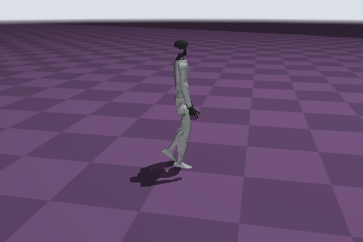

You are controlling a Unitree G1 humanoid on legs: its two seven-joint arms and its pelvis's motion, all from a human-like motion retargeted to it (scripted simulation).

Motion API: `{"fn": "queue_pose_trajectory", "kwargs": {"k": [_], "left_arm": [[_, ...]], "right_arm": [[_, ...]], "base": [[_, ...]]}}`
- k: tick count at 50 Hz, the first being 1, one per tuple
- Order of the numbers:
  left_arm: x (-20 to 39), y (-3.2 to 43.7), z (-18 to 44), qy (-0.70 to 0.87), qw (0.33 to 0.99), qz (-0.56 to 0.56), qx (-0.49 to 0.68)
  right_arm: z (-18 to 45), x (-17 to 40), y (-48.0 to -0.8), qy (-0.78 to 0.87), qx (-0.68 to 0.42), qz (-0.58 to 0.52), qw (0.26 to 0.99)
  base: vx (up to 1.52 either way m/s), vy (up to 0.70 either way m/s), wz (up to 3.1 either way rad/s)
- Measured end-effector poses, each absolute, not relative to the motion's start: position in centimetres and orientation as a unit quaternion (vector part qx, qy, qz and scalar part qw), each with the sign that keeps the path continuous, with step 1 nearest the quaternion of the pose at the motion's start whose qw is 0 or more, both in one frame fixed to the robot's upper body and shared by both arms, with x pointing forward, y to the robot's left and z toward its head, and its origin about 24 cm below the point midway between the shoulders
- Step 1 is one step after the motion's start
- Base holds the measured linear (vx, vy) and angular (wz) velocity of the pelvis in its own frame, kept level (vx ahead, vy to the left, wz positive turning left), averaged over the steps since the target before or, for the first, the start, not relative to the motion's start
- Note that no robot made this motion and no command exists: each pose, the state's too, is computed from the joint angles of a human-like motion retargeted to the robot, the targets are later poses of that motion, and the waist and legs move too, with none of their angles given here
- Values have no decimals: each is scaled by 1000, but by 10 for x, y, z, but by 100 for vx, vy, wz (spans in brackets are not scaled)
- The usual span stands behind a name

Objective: Walk run

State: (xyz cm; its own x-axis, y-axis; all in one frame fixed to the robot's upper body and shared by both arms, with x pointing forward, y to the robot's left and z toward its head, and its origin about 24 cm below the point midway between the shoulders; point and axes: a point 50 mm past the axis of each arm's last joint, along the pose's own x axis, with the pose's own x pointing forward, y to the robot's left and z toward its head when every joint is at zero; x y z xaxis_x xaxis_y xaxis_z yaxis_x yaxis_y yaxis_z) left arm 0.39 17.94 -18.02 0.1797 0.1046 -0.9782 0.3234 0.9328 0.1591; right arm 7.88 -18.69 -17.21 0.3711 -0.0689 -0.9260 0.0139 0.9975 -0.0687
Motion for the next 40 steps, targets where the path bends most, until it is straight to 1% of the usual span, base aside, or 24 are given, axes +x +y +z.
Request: {"fn": "queue_pose_trajectory", "kwargs": {"k": [5, 10, 13, 15, 17, 20, 25, 30, 33, 37, 40], "left_arm": [[-45, 178, -178, 692, 703, -67, 151], [-64, 171, -176, 719, 682, -57, 120], [-64, 173, -176, 726, 676, -52, 112], [-60, 175, -176, 727, 676, -49, 110], [-55, 174, -177, 724, 680, -47, 105], [-29, 170, -180, 700, 706, -43, 99], [43, 183, -179, 626, 769, -50, 122], [131, 203, -158, 516, 843, -28, 151], [173, 212, -139, 455, 877, -7, 156], [210, 224, -117, 398, 903, 8, 158], [220, 227, -110, 381, 910, 6, 162]], "right_arm": [[-154, 143, -187, 478, -23, -17, 878], [-136, 184, -189, 420, -27, -13, 907], [-135, 186, -185, 419, -24, -5, 908], [-141, 175, -181, 435, -21, -2, 900], [-152, 151, -180, 469, -23, 6, 883], [-165, 110, -179, 515, -38, 3, 856], [-174, 61, -188, 573, -55, -10, 818], [-178, 27, -188, 606, -54, -24, 793], [-178, 6, -191, 628, -44, -29, 776], [-178, -17, -192, 655, -32, -37, 754], [-177, -30, -192, 666, -18, -50, 744]], "base": [[89, -21, -19], [88, -11, -50], [100, -6, -41], [112, -1, -19], [134, 5, -56], [106, 2, -48], [103, 0, -26], [91, -8, 36], [68, -7, 78], [120, -27, 92], [117, -35, 65]]}}
